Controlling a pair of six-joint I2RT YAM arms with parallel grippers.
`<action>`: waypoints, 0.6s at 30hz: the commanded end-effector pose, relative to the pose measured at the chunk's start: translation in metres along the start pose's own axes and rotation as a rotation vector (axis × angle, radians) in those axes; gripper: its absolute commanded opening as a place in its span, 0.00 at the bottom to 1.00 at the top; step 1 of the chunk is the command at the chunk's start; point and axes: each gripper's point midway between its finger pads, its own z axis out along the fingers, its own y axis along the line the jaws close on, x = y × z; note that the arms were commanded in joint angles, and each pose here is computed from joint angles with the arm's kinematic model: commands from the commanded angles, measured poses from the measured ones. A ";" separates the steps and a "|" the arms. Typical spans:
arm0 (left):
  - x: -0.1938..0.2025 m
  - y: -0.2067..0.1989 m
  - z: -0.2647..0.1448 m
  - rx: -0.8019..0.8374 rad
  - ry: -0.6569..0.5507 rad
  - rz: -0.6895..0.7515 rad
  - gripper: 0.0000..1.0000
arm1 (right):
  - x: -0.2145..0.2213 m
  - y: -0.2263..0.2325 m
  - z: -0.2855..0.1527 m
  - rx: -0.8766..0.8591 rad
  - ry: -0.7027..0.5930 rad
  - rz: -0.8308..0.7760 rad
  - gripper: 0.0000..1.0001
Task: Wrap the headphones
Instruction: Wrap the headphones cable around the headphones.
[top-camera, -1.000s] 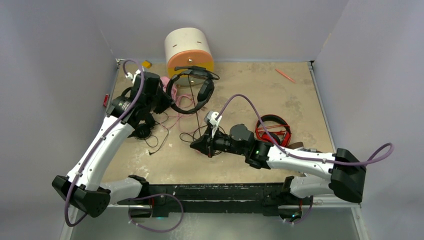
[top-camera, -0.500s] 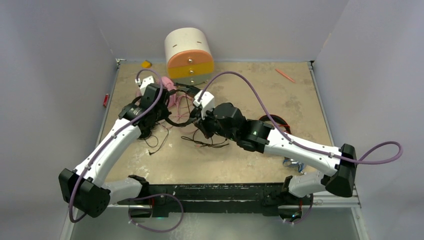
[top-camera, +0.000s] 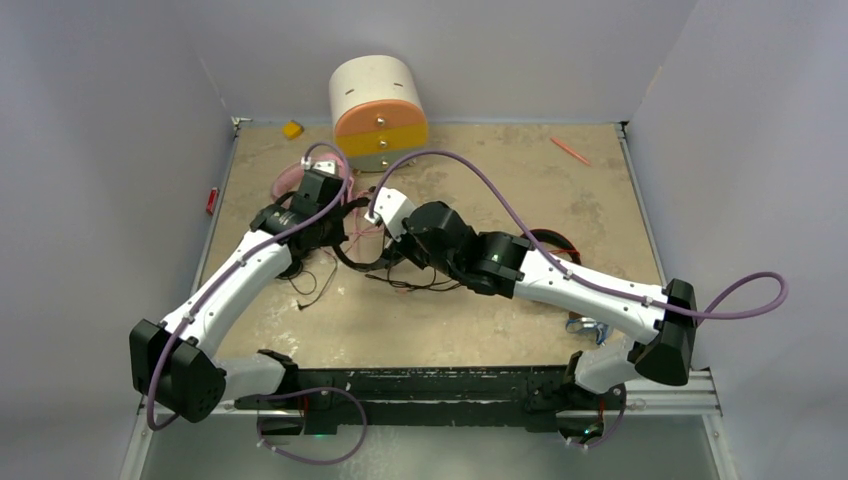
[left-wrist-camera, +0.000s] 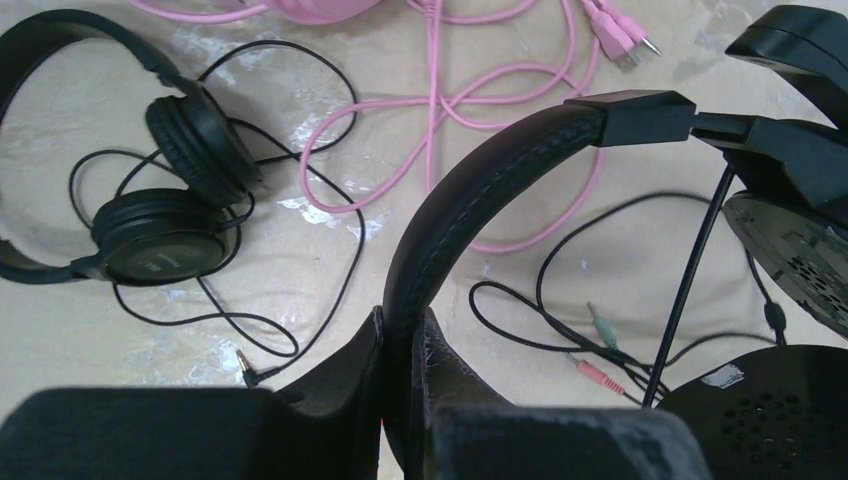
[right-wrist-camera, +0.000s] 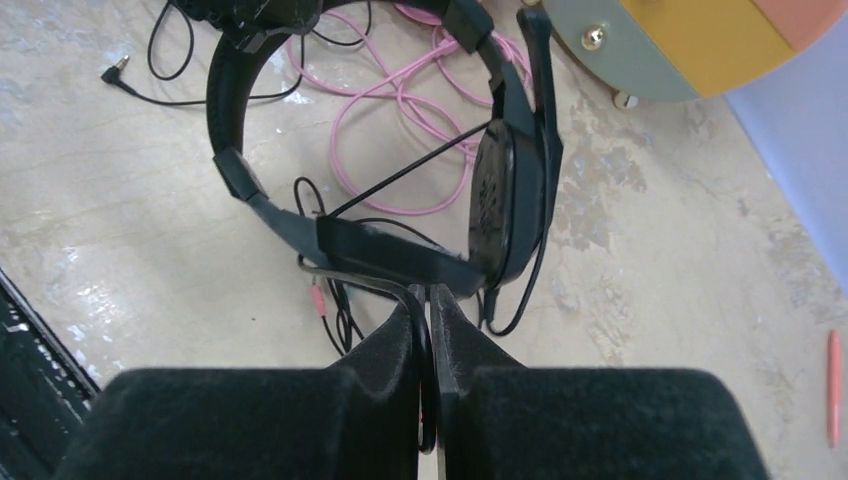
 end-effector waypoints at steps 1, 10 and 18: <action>0.002 -0.021 -0.004 0.153 0.002 0.108 0.00 | -0.047 -0.030 -0.019 0.113 -0.142 -0.020 0.08; 0.028 -0.034 -0.003 0.266 0.103 0.204 0.00 | -0.047 -0.058 -0.003 0.258 -0.135 -0.010 0.23; 0.040 -0.049 -0.016 0.371 0.165 0.239 0.00 | -0.015 -0.103 0.014 0.272 0.001 0.125 0.20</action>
